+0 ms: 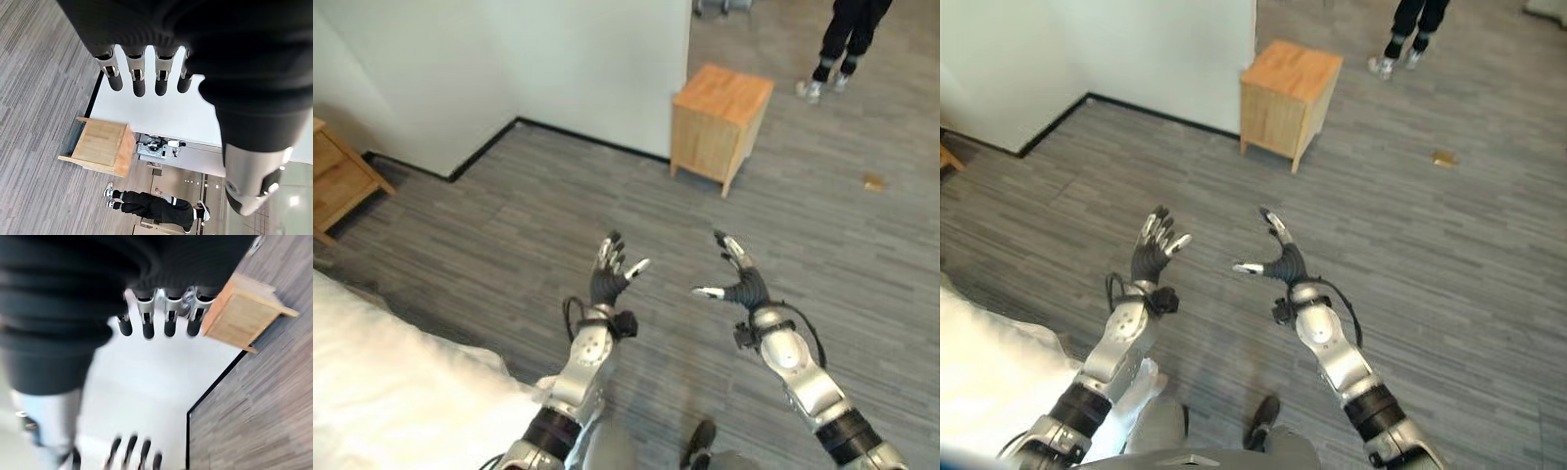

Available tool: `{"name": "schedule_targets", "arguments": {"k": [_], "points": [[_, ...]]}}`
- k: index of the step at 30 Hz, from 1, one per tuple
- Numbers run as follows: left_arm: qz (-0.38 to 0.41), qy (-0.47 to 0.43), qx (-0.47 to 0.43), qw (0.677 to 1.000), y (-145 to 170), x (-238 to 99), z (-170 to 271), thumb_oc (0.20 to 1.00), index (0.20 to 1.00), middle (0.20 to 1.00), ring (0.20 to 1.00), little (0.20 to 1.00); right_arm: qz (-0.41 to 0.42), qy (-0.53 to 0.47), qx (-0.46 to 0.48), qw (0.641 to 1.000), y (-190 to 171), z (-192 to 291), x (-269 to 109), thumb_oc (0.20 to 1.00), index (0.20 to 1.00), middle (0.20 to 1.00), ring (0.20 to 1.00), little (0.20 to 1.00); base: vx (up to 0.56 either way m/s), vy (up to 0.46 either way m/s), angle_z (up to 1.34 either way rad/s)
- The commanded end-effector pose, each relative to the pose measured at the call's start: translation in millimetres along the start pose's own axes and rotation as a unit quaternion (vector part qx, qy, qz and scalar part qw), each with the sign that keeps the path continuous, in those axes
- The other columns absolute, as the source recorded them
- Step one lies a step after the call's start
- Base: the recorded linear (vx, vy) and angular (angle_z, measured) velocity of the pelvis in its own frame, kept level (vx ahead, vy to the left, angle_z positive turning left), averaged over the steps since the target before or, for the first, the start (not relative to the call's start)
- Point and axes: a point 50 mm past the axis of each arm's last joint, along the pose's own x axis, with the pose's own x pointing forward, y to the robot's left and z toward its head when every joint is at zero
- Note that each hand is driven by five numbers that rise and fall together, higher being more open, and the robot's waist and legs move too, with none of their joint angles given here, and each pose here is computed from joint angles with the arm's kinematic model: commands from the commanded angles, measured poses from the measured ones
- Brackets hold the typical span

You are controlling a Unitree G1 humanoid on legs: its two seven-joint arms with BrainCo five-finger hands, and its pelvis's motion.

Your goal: Making the bed.

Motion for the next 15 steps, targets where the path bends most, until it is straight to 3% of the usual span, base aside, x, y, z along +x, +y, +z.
{"name": "schedule_targets", "arguments": {"k": [1, 13, 15], "points": [[-0.029, -0.078, -0.032, 0.996, -18, 14, 35, 1.000, 1.000, 1.000, 1.000, 1.000, -0.003, -0.085, -0.018, 0.996, -2, 31, 13, 1.000, 1.000, 1.000, 1.000, 1.000, 0.41, 0.418, -0.05], [-0.039, -0.072, -0.019, 0.996, -27, 19, 36, 1.000, 1.000, 1.000, 1.000, 1.000, -0.022, -0.070, 0.004, 0.997, 10, 27, 23, 1.000, 1.000, 1.000, 1.000, 1.000, 0.38, 0.381, 0.18], [-0.045, -0.083, 0.007, 0.995, -24, 20, 40, 1.000, 1.000, 1.000, 1.000, 1.000, -0.027, -0.088, -0.032, 0.995, 2, 32, 24, 1.000, 1.000, 1.000, 1.000, 1.000, 0.42, 0.430, 0.40]]}}
